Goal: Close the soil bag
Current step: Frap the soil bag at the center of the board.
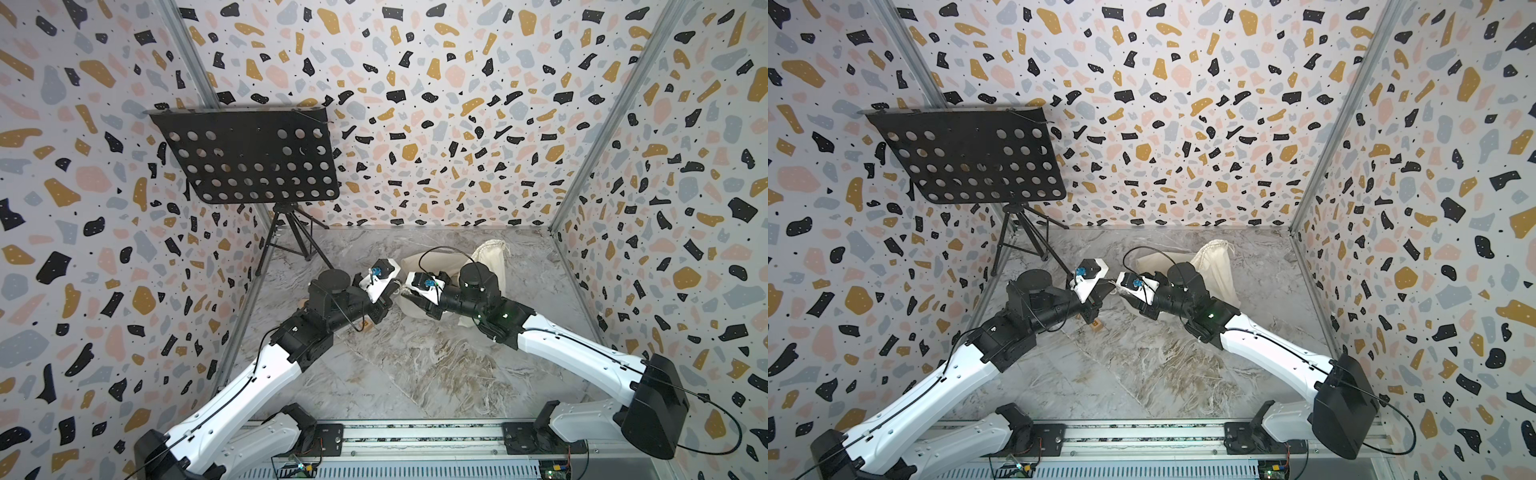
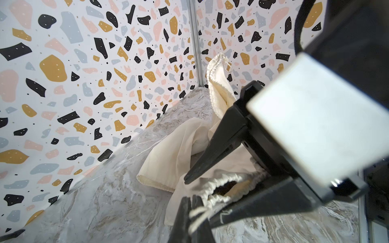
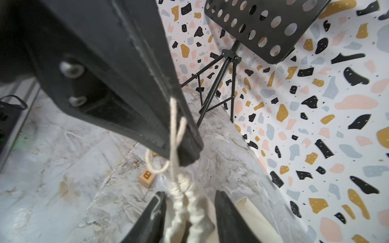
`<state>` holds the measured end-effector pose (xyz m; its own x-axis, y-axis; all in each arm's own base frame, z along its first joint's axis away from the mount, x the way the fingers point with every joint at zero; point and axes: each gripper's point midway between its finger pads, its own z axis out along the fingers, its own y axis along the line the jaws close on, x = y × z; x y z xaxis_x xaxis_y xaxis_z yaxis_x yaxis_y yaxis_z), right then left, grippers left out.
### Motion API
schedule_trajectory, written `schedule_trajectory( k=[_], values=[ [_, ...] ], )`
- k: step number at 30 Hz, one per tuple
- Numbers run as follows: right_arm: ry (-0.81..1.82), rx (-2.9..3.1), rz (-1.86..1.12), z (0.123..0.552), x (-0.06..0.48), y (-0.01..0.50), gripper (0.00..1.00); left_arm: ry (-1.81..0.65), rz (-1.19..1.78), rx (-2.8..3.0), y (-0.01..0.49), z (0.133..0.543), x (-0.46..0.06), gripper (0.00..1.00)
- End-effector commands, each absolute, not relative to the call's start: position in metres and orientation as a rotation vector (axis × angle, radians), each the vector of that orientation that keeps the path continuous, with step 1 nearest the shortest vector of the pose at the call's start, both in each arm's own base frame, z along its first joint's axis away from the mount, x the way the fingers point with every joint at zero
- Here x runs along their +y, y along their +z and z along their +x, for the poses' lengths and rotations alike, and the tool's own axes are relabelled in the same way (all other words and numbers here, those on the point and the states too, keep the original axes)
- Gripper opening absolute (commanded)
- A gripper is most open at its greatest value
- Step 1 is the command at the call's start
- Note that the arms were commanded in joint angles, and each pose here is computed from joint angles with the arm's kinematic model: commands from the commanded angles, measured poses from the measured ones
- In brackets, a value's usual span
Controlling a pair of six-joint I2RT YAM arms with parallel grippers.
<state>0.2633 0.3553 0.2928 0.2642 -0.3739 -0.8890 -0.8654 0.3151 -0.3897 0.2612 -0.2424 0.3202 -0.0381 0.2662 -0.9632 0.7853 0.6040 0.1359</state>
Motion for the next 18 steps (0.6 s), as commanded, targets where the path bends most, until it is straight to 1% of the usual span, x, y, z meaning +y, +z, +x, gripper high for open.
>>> schedule_trajectory(
  k=[1, 3, 4, 9, 10, 12, 18],
  values=[
    [0.416, 1.329, -1.213, 0.276, 0.349, 0.314, 0.21, -0.52, 0.756, 1.469, 0.386, 0.26, -0.23, 0.0],
    [0.271, 1.372, -1.217, 0.29, 0.334, 0.296, 0.08, -0.45, 0.625, 1.485, 0.4, 0.267, -0.208, 0.0],
    [0.194, 1.4, -1.2, 0.3, 0.321, 0.287, 0.06, -0.434, 0.57, 1.483, 0.409, 0.268, -0.198, 0.0],
    [-0.044, 1.618, -1.071, 0.349, 0.243, 0.238, 0.06, -0.423, 0.411, 1.477, 0.44, 0.268, -0.165, 0.0],
    [-0.112, 1.662, -1.059, 0.355, 0.228, 0.228, 0.07, -0.424, 0.394, 1.484, 0.443, 0.269, -0.162, 0.0],
    [-0.136, 1.68, -1.098, 0.354, 0.225, 0.221, 0.1, -0.423, 0.372, 1.506, 0.444, 0.273, -0.161, 0.0],
    [0.155, 1.587, -1.128, 0.326, 0.261, 0.253, 0.26, -0.522, 0.421, 1.525, 0.45, 0.279, -0.183, 0.0]
  ],
)
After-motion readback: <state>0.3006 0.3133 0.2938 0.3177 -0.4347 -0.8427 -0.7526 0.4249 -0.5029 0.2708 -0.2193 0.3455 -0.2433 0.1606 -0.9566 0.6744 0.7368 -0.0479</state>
